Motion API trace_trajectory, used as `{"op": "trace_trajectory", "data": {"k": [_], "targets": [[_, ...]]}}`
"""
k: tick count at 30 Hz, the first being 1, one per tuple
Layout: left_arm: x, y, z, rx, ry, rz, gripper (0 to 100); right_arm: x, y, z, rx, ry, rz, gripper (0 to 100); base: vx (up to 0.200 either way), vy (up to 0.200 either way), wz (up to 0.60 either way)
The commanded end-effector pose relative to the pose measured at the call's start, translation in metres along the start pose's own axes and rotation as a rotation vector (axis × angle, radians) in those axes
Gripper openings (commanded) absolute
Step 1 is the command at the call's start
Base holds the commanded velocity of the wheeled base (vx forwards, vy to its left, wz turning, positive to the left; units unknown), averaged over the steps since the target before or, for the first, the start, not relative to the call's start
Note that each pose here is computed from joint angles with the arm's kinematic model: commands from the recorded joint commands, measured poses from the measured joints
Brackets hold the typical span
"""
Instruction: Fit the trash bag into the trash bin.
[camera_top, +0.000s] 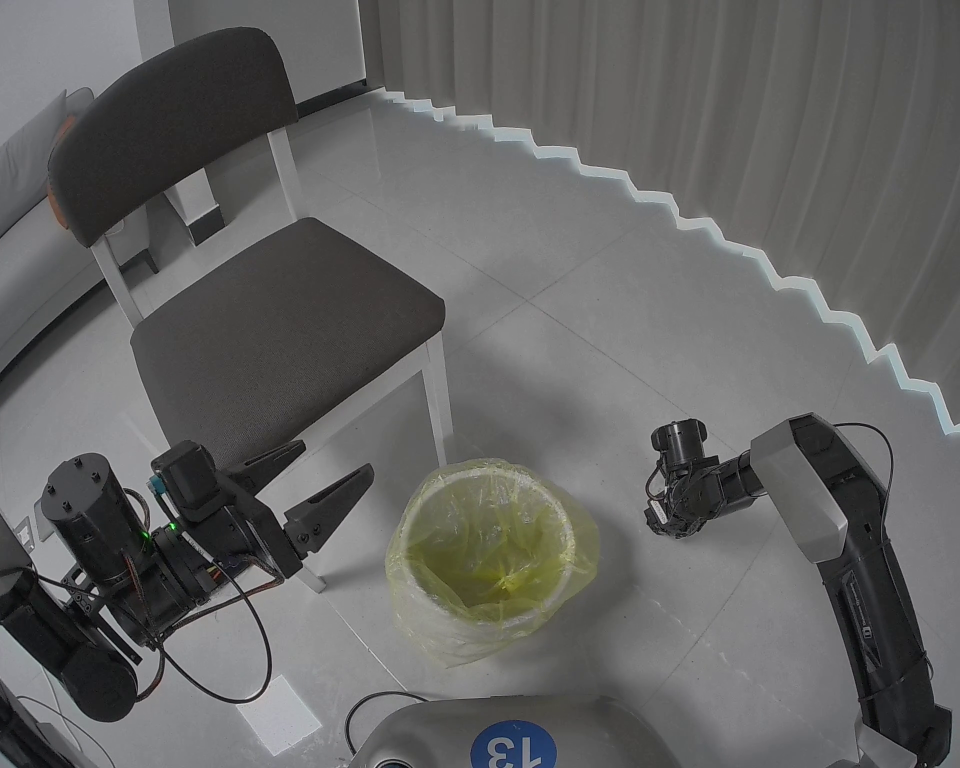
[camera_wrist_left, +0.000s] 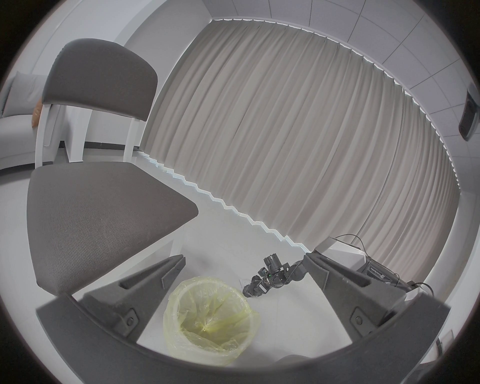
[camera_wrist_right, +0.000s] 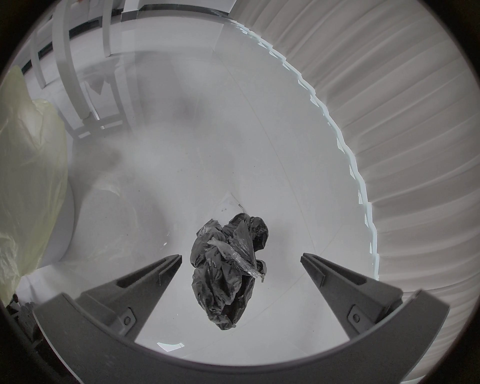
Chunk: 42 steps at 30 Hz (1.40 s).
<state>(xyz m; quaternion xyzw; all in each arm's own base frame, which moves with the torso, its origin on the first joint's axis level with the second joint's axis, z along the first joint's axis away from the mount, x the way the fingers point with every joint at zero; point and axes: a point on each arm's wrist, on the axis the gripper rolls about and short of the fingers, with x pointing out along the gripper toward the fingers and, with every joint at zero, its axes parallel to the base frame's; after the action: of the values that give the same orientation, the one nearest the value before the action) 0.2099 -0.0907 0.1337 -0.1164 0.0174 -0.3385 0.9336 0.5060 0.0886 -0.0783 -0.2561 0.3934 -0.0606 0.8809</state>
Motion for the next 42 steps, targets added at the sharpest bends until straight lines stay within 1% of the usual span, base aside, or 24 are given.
{"op": "trace_trajectory", "data": {"k": [1,2,11,13,20,25,32,38,40,42], "targets": [[-0.001,-0.001,0.002,0.002,-0.009,-0.003,100,0.006,0.005,-0.008,-0.012,0.022,0.006,100,0.000,0.000,0.00],[-0.001,-0.001,0.002,0.003,-0.010,-0.003,100,0.007,0.006,-0.009,-0.013,0.024,0.007,0,0.000,0.000,0.00],[-0.002,-0.002,0.002,0.002,-0.011,0.002,100,0.005,0.008,-0.012,-0.023,0.041,0.015,0,0.000,0.000,0.00],[-0.006,-0.008,0.003,0.002,-0.014,-0.013,100,0.003,0.010,-0.016,-0.030,0.054,0.019,0,0.000,0.000,0.00],[-0.016,-0.015,0.008,0.005,-0.035,-0.033,100,-0.013,-0.001,-0.002,-0.017,0.026,0.012,0,0.000,0.000,0.00],[-0.015,-0.015,0.007,0.004,-0.030,-0.028,100,-0.024,-0.006,0.002,-0.021,0.021,0.013,0,0.000,0.000,0.00],[-0.018,-0.016,0.011,0.013,-0.054,-0.014,100,-0.054,-0.017,0.006,-0.025,0.015,0.016,0,0.000,0.000,0.00],[-0.026,-0.021,0.010,0.014,-0.057,0.001,100,-0.099,-0.031,0.021,-0.015,-0.068,0.016,0,0.000,0.000,0.00],[-0.028,-0.023,0.009,0.016,-0.054,-0.004,100,-0.105,-0.033,0.022,-0.011,-0.078,0.017,0,0.000,0.000,0.00],[-0.031,-0.027,0.009,0.041,-0.058,0.010,100,-0.123,-0.040,0.023,0.002,-0.116,0.016,0,0.000,0.000,0.00]]}}
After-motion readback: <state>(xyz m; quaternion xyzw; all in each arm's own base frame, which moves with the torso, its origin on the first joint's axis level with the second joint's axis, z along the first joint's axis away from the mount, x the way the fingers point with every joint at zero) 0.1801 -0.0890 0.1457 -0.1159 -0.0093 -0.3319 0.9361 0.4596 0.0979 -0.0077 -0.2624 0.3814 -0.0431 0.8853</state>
